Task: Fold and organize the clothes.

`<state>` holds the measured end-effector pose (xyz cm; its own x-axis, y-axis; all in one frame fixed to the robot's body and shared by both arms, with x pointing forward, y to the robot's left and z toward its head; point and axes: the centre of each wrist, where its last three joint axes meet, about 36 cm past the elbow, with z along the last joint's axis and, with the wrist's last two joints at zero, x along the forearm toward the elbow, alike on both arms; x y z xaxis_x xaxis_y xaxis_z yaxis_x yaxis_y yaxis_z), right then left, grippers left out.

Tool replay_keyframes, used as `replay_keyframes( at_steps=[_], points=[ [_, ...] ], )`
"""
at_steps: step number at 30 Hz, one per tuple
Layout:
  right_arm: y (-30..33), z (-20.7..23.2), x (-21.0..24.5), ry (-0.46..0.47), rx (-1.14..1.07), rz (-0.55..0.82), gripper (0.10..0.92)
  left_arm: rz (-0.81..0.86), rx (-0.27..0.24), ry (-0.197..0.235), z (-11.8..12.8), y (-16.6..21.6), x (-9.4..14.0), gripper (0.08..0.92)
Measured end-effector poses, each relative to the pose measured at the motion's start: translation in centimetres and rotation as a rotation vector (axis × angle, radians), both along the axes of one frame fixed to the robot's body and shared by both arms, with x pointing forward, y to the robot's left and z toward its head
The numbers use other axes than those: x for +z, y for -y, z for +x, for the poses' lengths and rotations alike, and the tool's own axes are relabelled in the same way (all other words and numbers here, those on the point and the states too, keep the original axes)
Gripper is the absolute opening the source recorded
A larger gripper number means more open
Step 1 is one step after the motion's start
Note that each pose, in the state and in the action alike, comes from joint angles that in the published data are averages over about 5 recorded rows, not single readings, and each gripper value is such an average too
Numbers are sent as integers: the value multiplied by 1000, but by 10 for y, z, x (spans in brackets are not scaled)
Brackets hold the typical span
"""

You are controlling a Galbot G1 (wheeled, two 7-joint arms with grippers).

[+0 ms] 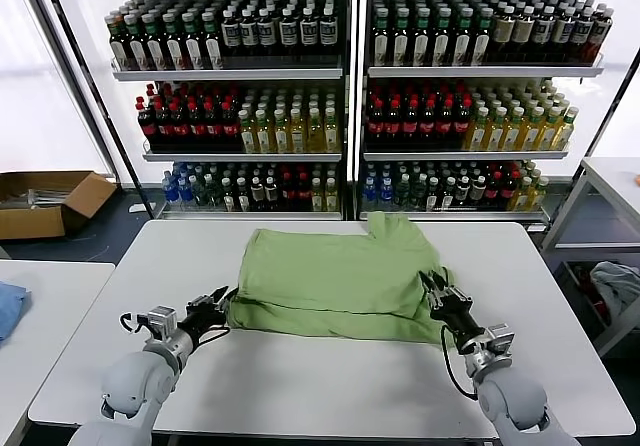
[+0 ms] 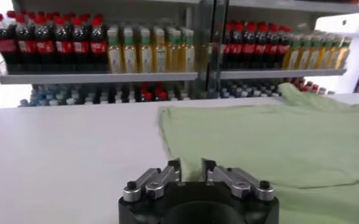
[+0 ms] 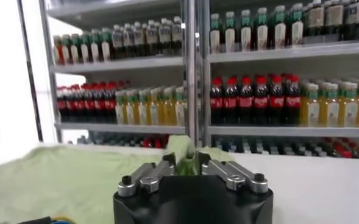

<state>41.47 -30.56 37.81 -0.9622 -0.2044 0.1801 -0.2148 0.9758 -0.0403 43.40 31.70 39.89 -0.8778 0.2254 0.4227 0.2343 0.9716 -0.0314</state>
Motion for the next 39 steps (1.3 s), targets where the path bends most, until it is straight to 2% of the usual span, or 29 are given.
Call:
replay_keyframes(
  at_steps=[11, 14, 18, 23, 36, 39],
  points=[
    [-2, -59, 0, -115, -75, -63, 793, 13, 15, -19, -26, 7, -5, 722],
    [-4, -72, -3, -144, -87, -67, 785, 12, 16, -27, -29, 11, -7, 791],
    [-7, -83, -6, -168, -98, -66, 677, 7, 15, -43, -30, 14, -12, 812],
    [-10, -90, -9, -182, -109, -65, 538, 0, 12, -63, -33, 17, -19, 720],
    [-10, -93, -12, -199, -116, -65, 162, -22, -16, -84, -37, 20, -27, 339],
    [-8, -94, -10, -203, -114, -66, 114, -24, -26, -88, -39, 18, -27, 253]
  ],
)
